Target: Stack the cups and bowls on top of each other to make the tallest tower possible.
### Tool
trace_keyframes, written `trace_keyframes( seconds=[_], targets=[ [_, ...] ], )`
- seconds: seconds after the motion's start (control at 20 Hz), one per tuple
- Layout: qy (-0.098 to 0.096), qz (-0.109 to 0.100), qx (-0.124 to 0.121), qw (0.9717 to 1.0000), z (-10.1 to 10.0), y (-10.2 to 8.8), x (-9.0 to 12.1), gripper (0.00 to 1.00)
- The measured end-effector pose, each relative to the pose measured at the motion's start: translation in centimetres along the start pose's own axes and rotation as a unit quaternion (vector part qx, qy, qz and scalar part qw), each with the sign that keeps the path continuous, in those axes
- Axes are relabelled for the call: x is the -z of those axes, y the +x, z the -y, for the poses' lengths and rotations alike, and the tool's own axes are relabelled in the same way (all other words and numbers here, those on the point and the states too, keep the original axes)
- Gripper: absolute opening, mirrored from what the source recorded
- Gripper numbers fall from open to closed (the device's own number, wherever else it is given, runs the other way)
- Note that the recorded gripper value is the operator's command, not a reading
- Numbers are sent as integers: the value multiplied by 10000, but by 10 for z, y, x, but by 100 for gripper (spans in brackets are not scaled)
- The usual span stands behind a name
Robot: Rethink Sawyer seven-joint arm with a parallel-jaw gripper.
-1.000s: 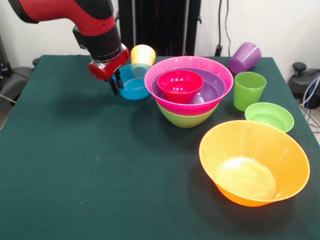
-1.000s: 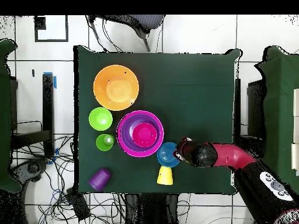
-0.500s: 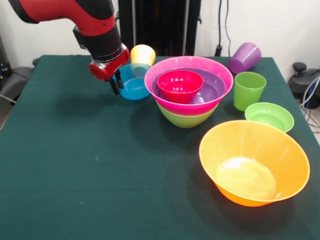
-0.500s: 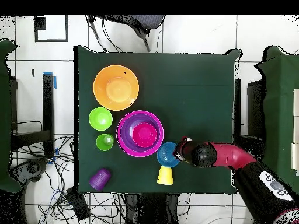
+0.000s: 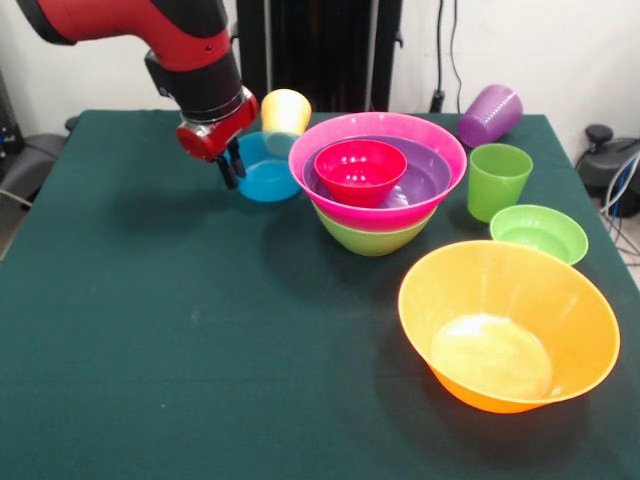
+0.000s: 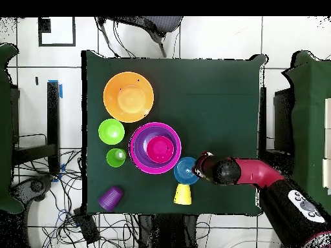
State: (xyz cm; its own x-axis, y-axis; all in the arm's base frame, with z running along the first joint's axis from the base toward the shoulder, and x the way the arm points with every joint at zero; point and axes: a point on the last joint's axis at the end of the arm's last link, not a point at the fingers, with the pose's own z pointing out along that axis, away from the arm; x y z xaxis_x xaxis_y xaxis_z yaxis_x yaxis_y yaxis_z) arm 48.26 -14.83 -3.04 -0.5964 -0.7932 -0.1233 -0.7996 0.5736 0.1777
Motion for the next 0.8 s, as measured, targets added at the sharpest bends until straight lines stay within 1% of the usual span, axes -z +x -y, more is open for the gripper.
trace_keyframes(
  seconds=[0.1,0.2,0.25,0.3,0.4,0.6,0.7,0.75,0.8],
  targets=[
    [80,7,-8,10000,5,1,8,0],
    [208,58,-86,9997,15,2,23,0],
    [248,84,-136,9996,19,3,30,0],
    [308,130,-249,9991,27,5,43,0],
    [353,176,-376,9985,36,7,58,0],
    [375,255,-694,9966,55,12,96,0],
    [350,261,-805,9958,60,13,114,0],
    [342,261,-825,9957,62,12,120,0],
    [339,280,-862,9953,65,10,130,0]
  ],
)
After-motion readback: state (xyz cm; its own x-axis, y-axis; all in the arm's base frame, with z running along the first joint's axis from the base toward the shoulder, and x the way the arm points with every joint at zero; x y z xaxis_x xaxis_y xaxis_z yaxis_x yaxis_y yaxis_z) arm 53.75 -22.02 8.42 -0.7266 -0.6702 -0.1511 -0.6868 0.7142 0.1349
